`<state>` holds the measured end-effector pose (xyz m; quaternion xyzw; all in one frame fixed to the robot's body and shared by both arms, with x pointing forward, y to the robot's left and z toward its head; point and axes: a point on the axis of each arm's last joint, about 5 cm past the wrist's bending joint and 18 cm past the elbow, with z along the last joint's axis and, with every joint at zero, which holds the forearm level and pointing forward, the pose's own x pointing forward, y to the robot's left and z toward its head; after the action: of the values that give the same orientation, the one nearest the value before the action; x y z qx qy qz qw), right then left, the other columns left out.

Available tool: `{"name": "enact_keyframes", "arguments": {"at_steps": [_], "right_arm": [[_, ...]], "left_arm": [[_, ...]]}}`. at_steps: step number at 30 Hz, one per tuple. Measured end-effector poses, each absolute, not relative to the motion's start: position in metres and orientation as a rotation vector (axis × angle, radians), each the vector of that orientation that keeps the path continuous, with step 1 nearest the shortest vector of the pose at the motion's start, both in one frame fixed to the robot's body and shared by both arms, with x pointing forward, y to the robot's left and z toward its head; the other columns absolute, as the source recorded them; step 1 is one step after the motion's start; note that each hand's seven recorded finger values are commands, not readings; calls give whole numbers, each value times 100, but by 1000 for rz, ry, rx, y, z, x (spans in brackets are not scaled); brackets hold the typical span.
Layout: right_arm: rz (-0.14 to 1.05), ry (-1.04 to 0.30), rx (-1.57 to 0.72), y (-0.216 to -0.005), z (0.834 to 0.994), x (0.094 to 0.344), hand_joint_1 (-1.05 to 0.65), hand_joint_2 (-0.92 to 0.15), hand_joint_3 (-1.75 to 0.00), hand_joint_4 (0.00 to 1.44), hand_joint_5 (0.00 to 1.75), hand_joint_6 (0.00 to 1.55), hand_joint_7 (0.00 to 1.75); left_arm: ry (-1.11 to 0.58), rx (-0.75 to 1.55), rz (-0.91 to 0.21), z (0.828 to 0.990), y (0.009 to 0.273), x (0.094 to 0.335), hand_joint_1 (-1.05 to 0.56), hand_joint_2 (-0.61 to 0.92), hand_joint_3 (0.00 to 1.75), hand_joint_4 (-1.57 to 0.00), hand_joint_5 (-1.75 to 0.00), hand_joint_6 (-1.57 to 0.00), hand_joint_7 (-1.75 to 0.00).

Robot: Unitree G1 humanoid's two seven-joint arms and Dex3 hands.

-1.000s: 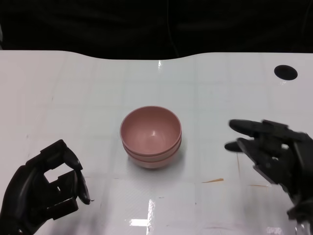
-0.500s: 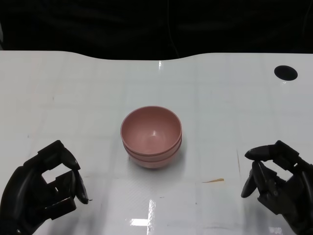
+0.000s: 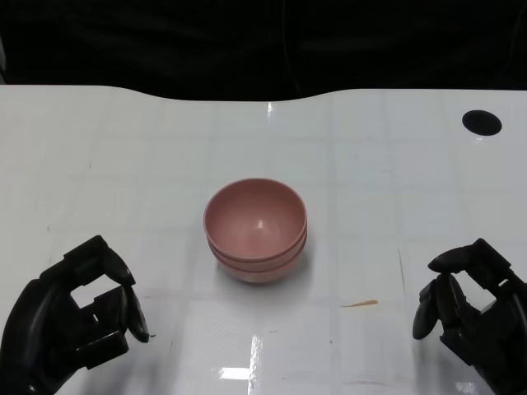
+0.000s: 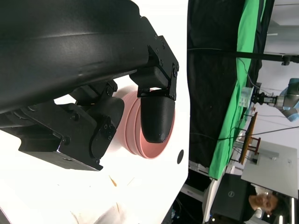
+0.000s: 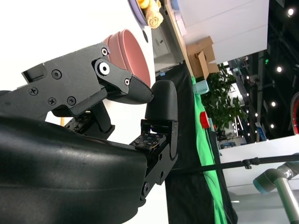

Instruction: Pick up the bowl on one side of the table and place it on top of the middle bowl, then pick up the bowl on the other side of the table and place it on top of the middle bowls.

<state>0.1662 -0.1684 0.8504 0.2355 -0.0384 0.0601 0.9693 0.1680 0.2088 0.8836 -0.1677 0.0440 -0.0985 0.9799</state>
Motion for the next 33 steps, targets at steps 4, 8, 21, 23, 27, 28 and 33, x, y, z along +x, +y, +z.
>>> {"name": "enact_keyframes", "arguments": {"at_steps": [4,8,21,23,27,28,33], "right_arm": [[111,-69,522,-171,853,167,-11,-64,-94,84,175,66,163],[109,-47,581,-173,852,167,-9,-65,-95,84,175,66,162],[140,-49,625,-182,845,164,-8,-60,-102,85,175,72,156],[139,-51,624,-182,845,164,-8,-60,-103,85,175,73,155],[148,-60,616,-182,845,163,-9,-59,-105,86,175,75,154],[148,-60,614,-182,844,163,-9,-58,-105,86,175,75,154],[145,-57,614,-180,844,163,-9,-57,-106,87,175,75,154]], "left_arm": [[86,-341,-196,883,208,168,14,72,142,-87,-175,-64,-175],[75,-346,-193,883,207,168,13,71,144,-88,-175,-65,-175],[66,-359,-178,883,205,167,13,72,142,-85,-175,-63,-175],[67,-359,-178,883,205,167,13,72,141,-84,-175,-62,-175],[68,-358,-176,883,205,166,12,71,141,-84,-175,-62,-175],[68,-358,-175,882,205,166,12,71,141,-84,-175,-62,-175],[65,-355,-174,883,205,166,11,71,140,-84,-175,-63,-175]]}}
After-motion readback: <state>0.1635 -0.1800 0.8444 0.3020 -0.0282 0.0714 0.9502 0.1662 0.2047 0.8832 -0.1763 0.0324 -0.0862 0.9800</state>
